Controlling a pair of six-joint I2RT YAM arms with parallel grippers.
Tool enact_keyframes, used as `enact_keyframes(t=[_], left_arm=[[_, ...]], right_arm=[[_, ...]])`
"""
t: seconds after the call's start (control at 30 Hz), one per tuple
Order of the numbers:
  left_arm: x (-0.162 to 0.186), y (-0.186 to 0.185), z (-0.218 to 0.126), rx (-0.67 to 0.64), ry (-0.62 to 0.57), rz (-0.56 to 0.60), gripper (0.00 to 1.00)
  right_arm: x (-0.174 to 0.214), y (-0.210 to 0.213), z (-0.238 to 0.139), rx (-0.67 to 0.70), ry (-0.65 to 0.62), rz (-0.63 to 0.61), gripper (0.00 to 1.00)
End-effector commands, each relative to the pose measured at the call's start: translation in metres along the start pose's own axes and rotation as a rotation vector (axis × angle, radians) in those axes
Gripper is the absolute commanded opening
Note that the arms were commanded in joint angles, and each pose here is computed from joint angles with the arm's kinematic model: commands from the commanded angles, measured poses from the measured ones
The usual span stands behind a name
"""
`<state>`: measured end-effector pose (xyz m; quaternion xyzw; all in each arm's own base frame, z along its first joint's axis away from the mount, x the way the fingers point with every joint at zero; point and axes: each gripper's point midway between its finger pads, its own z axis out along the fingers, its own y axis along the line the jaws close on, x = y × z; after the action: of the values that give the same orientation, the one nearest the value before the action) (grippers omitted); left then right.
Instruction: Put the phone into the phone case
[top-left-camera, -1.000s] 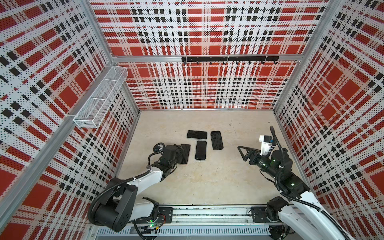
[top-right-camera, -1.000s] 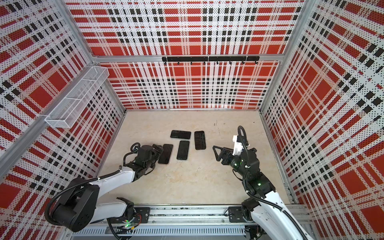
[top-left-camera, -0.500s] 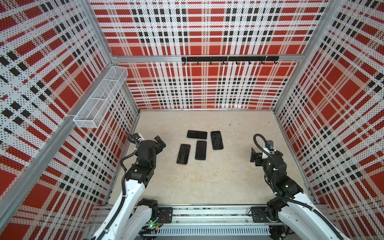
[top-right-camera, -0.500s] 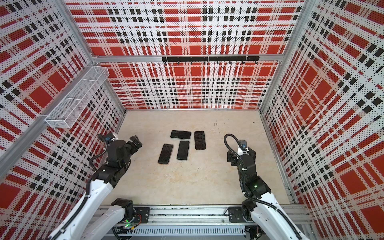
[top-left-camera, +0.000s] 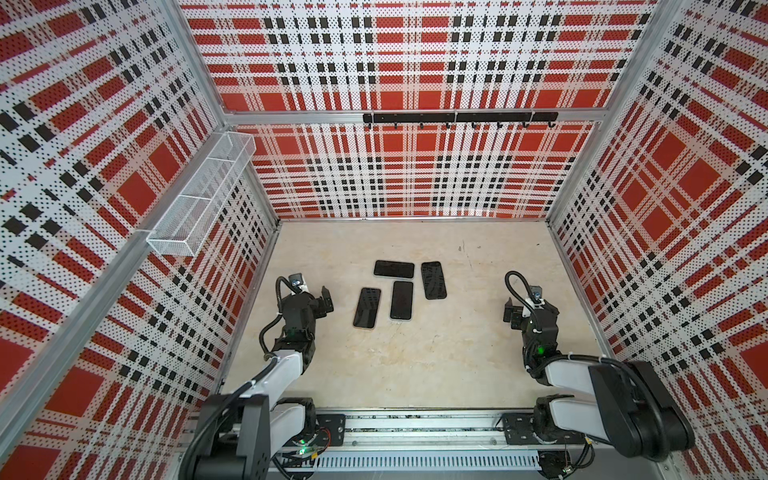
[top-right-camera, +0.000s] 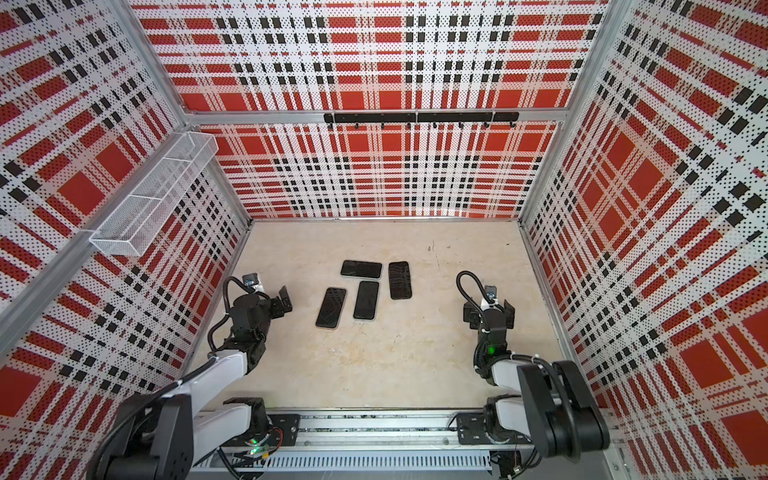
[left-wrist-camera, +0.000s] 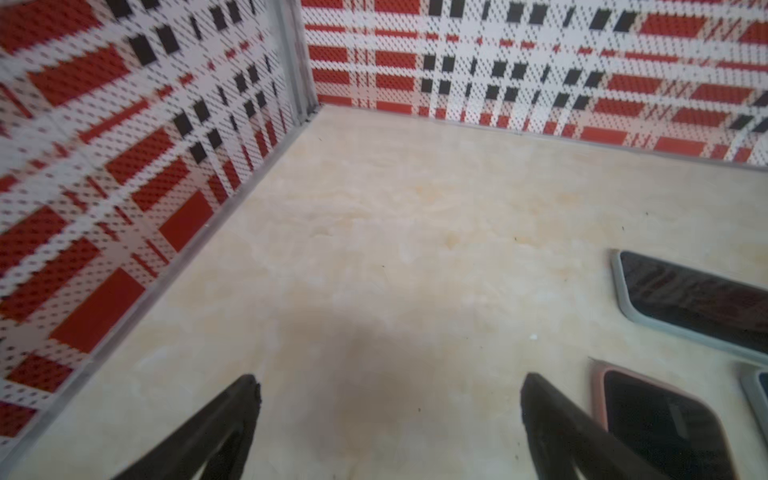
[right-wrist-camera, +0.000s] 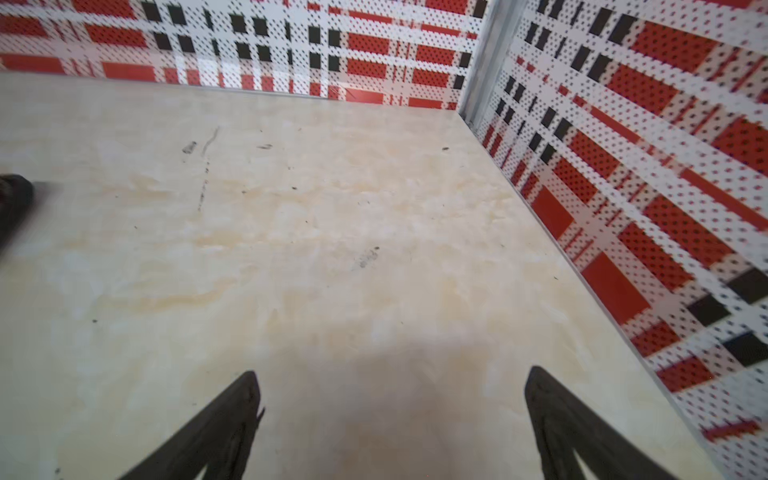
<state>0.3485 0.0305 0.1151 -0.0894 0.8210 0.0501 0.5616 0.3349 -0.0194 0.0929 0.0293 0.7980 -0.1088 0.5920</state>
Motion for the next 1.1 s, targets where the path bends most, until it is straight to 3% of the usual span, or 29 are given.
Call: enact_keyframes(t=[0.0,0.1,0.2,0.33,1.07], left_arm=[[-0.039,-0.019,0.009,0.116,-0.182,-0.016,0.99],[-0.038,-0.025,0.017,0.146,-0.168,0.036,0.99],[-0.029,-0.033,0.033,0.171,-0.141,0.06,0.99],[-0.02,-0.045,0.048,0.162,-0.148,0.106,0.99],[-0.02,-0.048,0.047,0.101,-0.145,0.147,0.99]], right_arm=[[-0.056,0.01,0.008,-0.073,-0.246,0.056,1.0],[-0.05,0.017,0.025,-0.104,-0.254,0.058,1.0],[-0.039,0.022,0.045,-0.148,-0.098,0.059,1.0],[-0.036,0.024,0.06,-0.171,-0.019,0.063,1.0],[-0.037,0.028,0.064,-0.169,-0.019,0.04,1.0]])
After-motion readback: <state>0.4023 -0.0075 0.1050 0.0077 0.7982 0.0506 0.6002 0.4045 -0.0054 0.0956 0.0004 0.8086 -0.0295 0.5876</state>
